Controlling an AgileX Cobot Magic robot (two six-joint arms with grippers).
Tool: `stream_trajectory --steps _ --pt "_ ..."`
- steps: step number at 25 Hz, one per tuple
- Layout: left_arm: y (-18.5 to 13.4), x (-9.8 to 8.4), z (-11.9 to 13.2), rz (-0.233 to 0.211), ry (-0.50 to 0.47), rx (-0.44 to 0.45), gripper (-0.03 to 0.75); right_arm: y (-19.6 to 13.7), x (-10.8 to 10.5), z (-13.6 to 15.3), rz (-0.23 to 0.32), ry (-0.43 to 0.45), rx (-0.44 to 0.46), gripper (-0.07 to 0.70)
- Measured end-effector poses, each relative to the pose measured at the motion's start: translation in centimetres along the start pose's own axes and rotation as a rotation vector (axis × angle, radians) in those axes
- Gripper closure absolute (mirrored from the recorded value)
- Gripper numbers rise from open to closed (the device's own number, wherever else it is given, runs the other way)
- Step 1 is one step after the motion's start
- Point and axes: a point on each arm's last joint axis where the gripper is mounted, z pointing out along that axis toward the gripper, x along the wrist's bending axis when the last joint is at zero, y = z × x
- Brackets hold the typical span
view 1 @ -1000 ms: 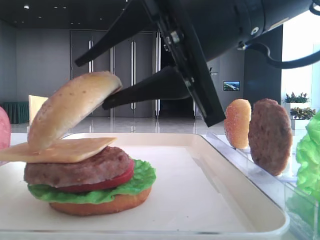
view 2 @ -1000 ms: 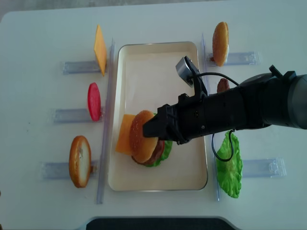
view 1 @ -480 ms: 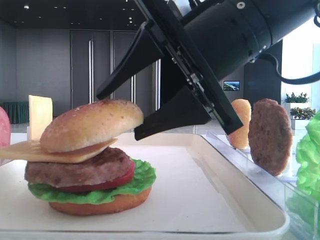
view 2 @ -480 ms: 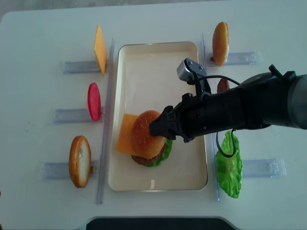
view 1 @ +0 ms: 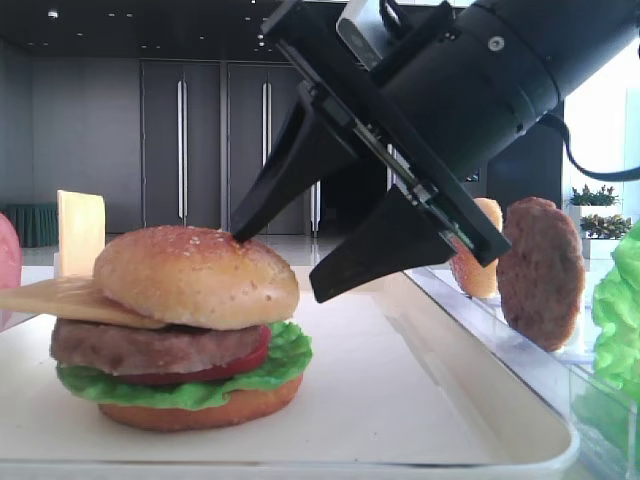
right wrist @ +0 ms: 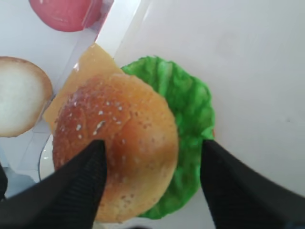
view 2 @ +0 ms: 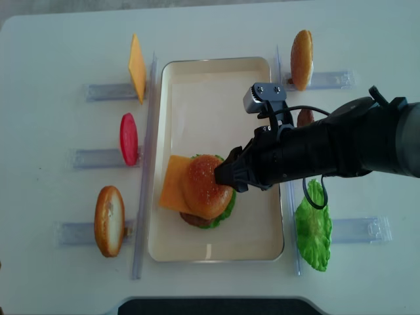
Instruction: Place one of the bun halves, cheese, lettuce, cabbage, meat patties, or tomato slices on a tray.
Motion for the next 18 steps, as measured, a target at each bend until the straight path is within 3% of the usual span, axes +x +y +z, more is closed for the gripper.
stream_trajectory --steps 7,11,14,18 --pt "0.0 0.0 0.0 0.0 0.0 0.0 0.388 1.4 1.3 -3.0 -0.16 -0.089 -0.091 0.216" --pt "0.0 0.0 0.0 0.0 0.0 0.0 0.388 1.3 1.9 -4.7 -0.221 -0.125 -0.07 0.216" --pt "0.0 0.0 0.0 0.0 0.0 0.0 0.388 1.1 1.3 -6.5 -0.203 -0.178 -0.006 0.216" --pt "0.0 0.0 0.0 0.0 0.0 0.0 0.388 0.8 -1.5 -10.8 -0.126 -0.347 0.09 0.225"
